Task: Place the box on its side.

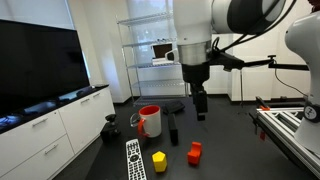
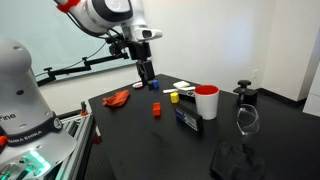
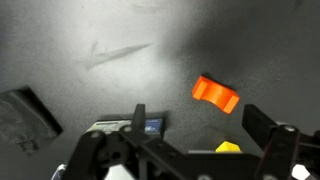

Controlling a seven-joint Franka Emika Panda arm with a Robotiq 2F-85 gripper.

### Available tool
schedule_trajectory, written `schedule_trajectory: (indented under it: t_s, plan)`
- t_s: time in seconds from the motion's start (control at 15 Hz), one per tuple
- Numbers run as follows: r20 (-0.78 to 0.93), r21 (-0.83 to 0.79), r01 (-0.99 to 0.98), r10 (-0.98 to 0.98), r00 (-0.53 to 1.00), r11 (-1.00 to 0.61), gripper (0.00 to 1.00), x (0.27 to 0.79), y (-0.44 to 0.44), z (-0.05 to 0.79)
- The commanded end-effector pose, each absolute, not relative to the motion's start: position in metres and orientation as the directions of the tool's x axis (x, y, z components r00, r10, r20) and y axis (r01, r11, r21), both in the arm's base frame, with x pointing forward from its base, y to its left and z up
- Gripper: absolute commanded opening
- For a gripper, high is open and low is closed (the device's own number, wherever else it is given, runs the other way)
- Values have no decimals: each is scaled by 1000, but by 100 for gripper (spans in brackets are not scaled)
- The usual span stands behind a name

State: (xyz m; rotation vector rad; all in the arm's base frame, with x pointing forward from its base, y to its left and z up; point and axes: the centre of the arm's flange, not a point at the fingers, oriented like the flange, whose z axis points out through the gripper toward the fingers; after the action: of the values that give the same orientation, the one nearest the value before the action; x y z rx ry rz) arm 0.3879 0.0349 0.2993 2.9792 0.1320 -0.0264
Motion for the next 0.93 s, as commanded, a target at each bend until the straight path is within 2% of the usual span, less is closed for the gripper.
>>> schedule_trajectory:
  t_s: [0.0, 0.33, 0.87]
  plan:
    - [-77, 98, 81, 74, 994, -992, 100, 404, 23, 338]
    - [-127, 62, 50, 42, 991, -997, 100, 409, 25, 353]
    - [-136, 107, 57, 43, 990, -993, 100, 410, 28, 351]
